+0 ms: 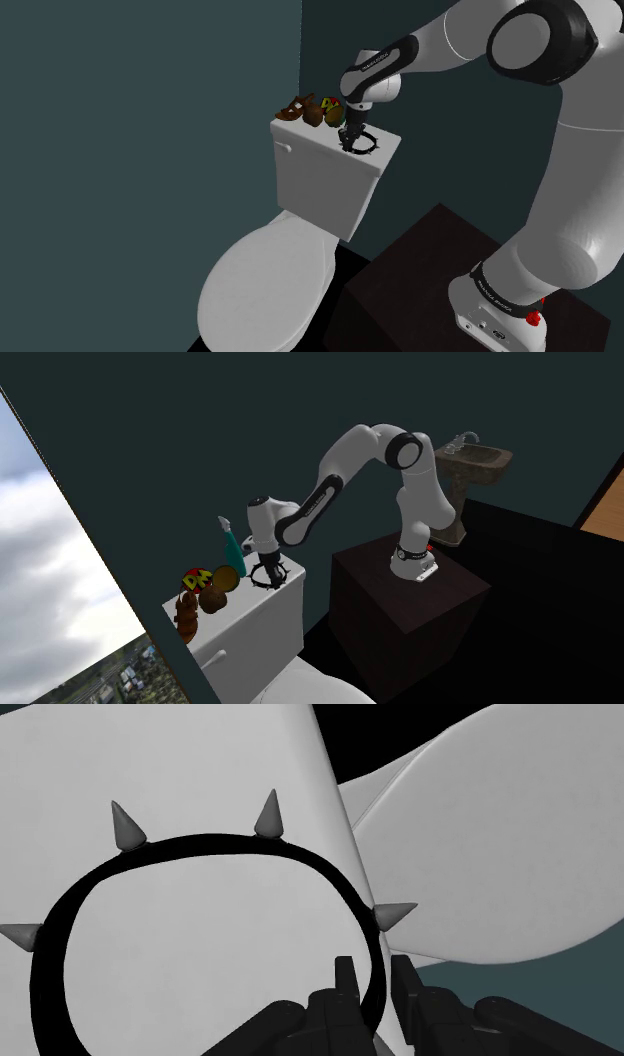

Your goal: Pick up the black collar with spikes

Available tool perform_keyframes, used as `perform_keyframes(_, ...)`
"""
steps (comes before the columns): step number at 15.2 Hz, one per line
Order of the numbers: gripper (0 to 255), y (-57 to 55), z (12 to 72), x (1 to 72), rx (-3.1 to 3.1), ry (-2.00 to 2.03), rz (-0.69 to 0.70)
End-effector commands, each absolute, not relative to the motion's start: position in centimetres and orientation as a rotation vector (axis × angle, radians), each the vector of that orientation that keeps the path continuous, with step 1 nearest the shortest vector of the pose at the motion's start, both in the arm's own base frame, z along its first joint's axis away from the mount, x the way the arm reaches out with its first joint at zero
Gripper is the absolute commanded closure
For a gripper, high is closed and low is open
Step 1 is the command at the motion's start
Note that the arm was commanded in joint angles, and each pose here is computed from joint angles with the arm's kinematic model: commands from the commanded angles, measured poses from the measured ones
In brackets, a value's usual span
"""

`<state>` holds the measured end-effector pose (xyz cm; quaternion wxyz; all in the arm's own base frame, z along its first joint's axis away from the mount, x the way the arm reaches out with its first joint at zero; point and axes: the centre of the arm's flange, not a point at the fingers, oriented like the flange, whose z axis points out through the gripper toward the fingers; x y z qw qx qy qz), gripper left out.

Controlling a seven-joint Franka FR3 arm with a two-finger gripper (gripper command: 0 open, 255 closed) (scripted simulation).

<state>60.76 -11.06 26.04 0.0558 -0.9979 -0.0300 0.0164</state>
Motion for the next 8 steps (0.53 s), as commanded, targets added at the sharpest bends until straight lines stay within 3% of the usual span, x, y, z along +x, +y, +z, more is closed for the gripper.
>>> perform_keyframes(1, 255, -11.1, 26.8, 60.8, -3.028, -0.091, 0.05)
perform_keyframes(8, 255, -11.1, 30.5, 60.8, -3.028, -0.091, 0.05)
